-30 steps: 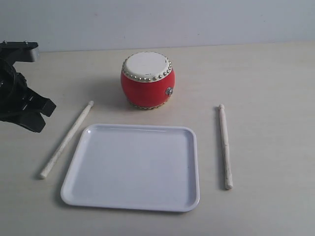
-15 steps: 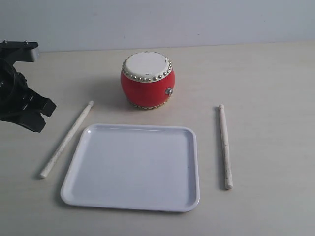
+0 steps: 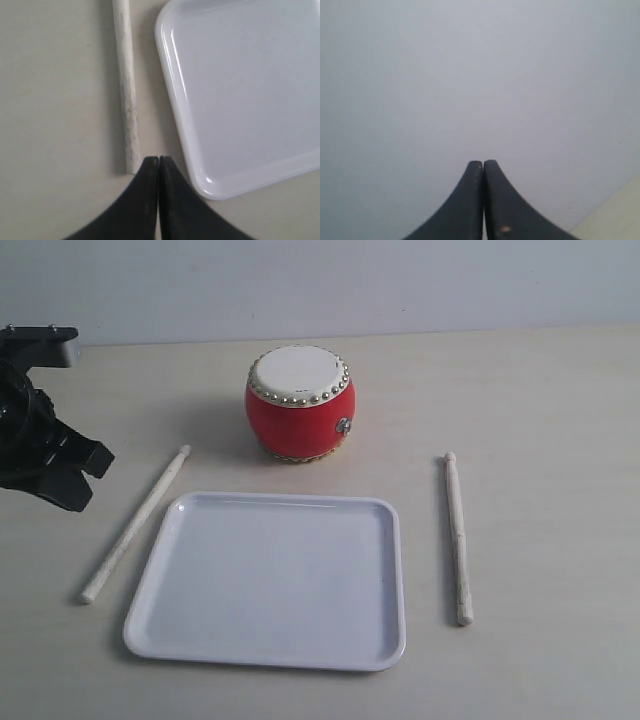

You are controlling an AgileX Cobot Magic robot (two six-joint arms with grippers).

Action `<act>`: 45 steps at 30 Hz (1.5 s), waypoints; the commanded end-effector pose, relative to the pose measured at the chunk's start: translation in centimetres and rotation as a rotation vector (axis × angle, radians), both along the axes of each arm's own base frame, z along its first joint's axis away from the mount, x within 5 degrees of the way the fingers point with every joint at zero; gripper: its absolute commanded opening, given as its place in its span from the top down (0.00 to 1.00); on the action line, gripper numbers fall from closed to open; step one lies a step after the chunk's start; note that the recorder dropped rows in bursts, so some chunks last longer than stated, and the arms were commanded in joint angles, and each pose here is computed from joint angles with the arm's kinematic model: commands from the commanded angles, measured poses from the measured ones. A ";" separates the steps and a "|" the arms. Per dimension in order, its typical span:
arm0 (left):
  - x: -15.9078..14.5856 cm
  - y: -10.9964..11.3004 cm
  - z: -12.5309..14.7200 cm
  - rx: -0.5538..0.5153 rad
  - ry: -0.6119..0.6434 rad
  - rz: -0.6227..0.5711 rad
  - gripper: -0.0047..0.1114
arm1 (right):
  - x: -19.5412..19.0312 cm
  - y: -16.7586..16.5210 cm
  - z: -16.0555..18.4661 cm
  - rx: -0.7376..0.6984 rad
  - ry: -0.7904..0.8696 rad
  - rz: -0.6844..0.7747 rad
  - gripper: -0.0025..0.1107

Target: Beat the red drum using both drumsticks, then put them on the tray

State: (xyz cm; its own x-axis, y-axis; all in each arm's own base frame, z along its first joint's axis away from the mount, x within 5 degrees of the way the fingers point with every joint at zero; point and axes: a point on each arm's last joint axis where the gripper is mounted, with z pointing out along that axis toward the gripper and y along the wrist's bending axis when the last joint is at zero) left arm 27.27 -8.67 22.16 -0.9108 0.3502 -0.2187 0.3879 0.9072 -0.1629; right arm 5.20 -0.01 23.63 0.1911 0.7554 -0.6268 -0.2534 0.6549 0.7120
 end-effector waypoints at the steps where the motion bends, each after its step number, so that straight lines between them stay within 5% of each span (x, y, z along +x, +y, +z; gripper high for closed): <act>1: 0.0 -0.5 0.2 -0.041 0.008 0.023 0.94 | -0.1 0.2 3.6 -0.076 0.035 0.000 0.98; 12: 0.1 -0.5 0.2 -0.051 -0.006 0.031 0.94 | 8.5 1.1 7.0 -0.419 0.662 0.075 0.98; 29: 0.7 -0.4 0.3 -0.040 -0.072 0.035 0.90 | 17.0 3.0 4.9 -0.710 1.400 0.579 0.98; 38: 1.9 -0.6 -2.5 -0.011 -0.022 0.041 0.61 | 19.9 4.1 0.3 -0.640 1.526 0.763 0.98; 45: 2.5 -0.8 -5.6 0.013 0.069 0.041 0.58 | 20.4 4.4 -0.5 -0.612 1.528 0.791 0.98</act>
State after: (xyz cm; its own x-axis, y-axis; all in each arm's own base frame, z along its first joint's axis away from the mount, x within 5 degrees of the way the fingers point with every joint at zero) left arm 29.50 -9.24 17.28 -0.9338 0.3195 -0.1612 0.3454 0.9225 -0.1724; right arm 25.31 4.45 22.92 -0.9982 0.0004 -0.0592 -0.0185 0.9476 0.3188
